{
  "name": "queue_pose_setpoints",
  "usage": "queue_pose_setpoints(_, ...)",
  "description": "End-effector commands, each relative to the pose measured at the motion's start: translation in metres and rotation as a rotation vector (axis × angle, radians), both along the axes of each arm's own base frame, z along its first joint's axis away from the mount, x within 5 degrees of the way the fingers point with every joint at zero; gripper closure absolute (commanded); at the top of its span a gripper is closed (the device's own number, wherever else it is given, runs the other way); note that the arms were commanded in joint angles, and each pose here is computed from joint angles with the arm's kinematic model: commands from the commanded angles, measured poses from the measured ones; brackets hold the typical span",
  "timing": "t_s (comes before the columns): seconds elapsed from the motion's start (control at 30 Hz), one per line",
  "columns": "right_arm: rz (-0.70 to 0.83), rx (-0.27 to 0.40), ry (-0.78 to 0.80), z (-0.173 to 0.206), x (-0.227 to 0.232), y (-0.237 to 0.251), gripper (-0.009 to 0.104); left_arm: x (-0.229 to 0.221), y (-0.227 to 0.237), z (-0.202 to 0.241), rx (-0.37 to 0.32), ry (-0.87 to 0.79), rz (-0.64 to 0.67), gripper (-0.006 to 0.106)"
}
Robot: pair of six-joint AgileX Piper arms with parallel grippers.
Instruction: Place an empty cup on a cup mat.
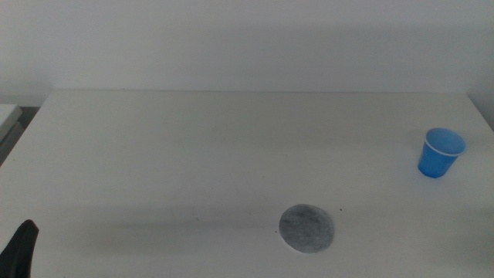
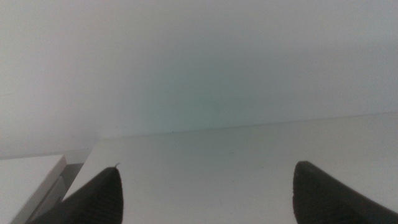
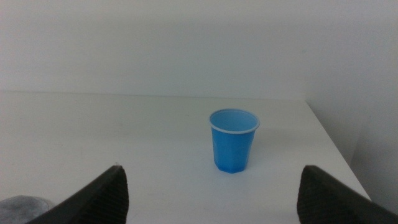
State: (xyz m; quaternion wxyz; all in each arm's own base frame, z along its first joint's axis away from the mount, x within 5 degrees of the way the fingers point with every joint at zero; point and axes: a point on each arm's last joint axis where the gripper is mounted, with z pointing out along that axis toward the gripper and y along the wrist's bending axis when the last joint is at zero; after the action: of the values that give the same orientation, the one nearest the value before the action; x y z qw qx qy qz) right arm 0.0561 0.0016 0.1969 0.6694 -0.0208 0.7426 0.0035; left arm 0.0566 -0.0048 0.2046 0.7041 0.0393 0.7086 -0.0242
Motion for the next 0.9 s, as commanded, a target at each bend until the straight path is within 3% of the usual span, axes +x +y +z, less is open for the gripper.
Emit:
queue_pose_setpoints(0.0,-0.001,-0.006,-0.011,0.000,0.000,0.000,0.002,0.000,0.000,0.001,-0.011,-0.009,-0.002,0.007)
queue_pose_setpoints(0.1,0.003,0.038,-0.009,0.000,0.000,0.001,0.002,0.000,0.000,0.001,-0.011,-0.009,-0.002,0.007)
queue_pose_setpoints(0.3,0.002,0.044,-0.014,0.003,0.001,0.001,0.002,0.000,0.000,0.001,-0.011,-0.009,-0.002,0.007)
queue_pose_setpoints(0.4,-0.006,0.099,0.047,0.014,0.009,0.001,0.002,0.000,0.000,0.001,-0.011,-0.009,-0.002,0.007)
queue_pose_setpoints(0.5,-0.017,0.129,0.145,0.032,0.026,0.002,0.002,0.000,0.000,0.001,-0.011,-0.009,-0.002,0.007)
queue_pose_setpoints(0.87,-0.044,0.111,0.659,0.120,0.117,0.006,0.002,0.000,0.000,0.001,-0.011,-0.009,-0.002,0.007)
